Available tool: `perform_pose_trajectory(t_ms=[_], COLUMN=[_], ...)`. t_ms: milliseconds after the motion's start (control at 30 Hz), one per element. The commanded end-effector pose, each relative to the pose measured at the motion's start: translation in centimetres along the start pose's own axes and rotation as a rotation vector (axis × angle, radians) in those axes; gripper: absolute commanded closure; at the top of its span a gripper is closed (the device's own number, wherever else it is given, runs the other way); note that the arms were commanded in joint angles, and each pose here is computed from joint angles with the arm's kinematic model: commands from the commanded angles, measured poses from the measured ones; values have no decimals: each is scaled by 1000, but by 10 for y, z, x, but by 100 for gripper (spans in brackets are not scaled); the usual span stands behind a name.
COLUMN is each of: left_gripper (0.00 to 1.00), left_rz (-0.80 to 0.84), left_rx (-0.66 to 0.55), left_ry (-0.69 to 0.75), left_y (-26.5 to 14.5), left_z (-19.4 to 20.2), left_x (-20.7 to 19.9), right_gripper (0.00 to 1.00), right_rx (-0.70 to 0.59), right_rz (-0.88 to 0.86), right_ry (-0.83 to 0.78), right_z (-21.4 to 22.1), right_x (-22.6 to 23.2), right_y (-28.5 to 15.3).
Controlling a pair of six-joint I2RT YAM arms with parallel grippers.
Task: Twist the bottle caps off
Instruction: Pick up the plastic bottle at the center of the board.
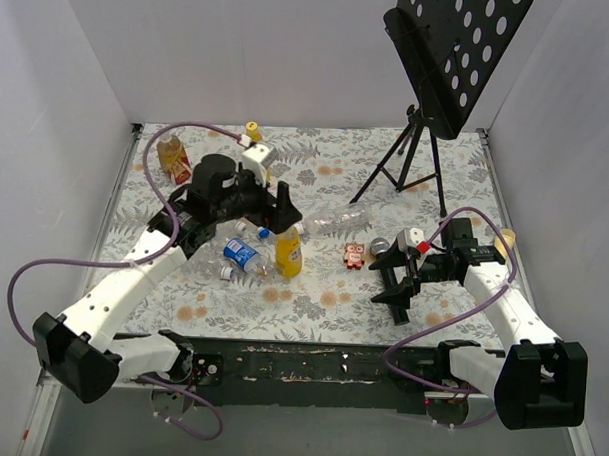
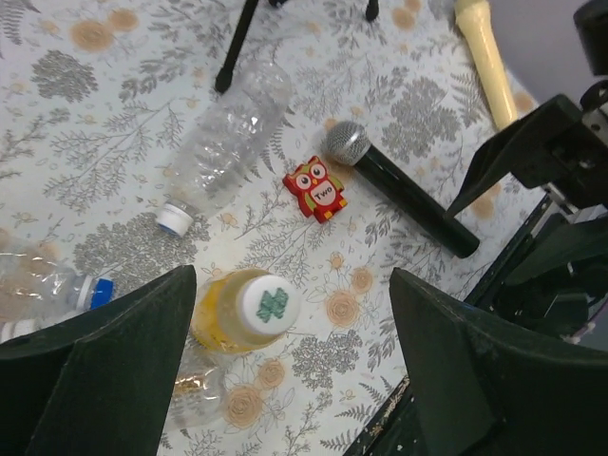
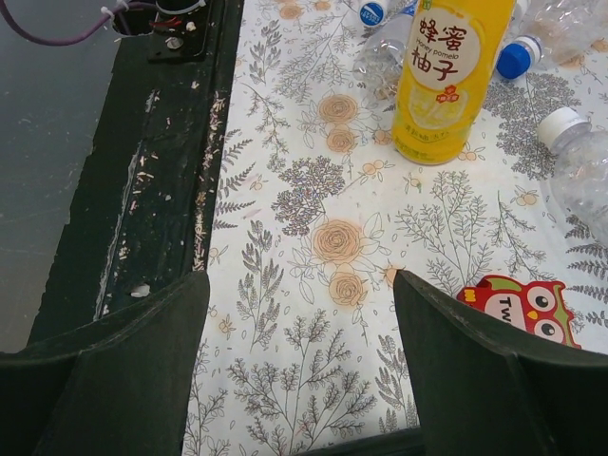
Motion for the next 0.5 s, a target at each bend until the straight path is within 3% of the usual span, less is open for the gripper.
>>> perform_pose_trajectory(t_ms=[0,167,467], left_gripper=[19,26,37], left_rz=[-112,-331,-376], left_rx=[100,198,219], left_ry=[97,139,152], left_y=[15,32,39], left_z=[23,43,48], left_x=[-2,18,10], right_gripper=[15,15,15], right_rx=[-8,-9,-10], right_rz=[-4,-8,-13], right_ry=[-6,3,8], right_z=[0,1,1], right_x=[-2,-2,-1], right_y=[1,1,2])
Point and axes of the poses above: each gripper's point midway between its finger pads, its own y axis out along the fingers, its own x axis along the line the jaws close on, z = x × y, the point moved 1 cm from there along -y, back along the fingers, and after that the axes turned 2 degrees about -y, right-handed, at the moved point
